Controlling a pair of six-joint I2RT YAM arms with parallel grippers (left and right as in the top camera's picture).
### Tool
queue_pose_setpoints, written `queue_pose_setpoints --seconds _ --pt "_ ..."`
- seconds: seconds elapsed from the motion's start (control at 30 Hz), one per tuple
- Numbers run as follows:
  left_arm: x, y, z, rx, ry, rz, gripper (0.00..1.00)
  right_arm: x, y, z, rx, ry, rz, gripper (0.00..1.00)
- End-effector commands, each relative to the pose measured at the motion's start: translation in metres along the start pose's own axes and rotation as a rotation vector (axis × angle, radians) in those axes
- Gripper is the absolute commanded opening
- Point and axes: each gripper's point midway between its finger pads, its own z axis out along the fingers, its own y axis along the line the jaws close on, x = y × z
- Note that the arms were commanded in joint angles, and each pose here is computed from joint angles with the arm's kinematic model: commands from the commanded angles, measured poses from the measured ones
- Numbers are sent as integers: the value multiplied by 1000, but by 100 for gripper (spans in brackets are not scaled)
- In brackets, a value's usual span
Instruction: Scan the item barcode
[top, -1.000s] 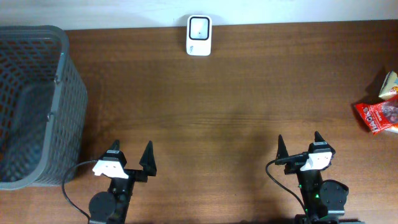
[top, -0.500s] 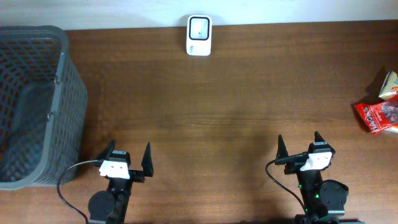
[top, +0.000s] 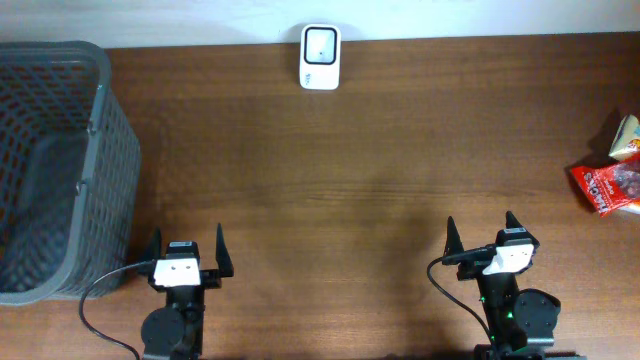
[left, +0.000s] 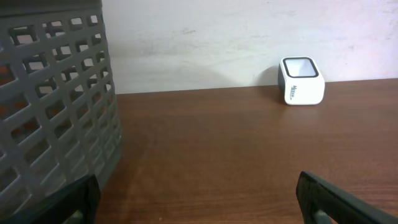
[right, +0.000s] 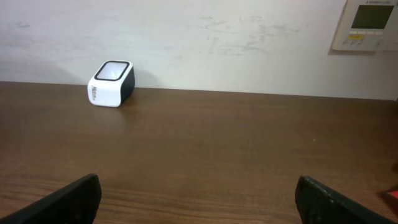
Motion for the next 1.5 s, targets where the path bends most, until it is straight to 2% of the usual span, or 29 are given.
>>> queue_pose_setpoints --seconds 0.0,0.13,1.47 --pt "2 -7 0 43 4 17 99 3 1 0 0 4 1 98" --pt "3 -18 -1 107 7 18 99 3 1 0 0 4 1 98" --pt "2 -16 -1 96 1 17 99 3 1 0 0 5 1 98"
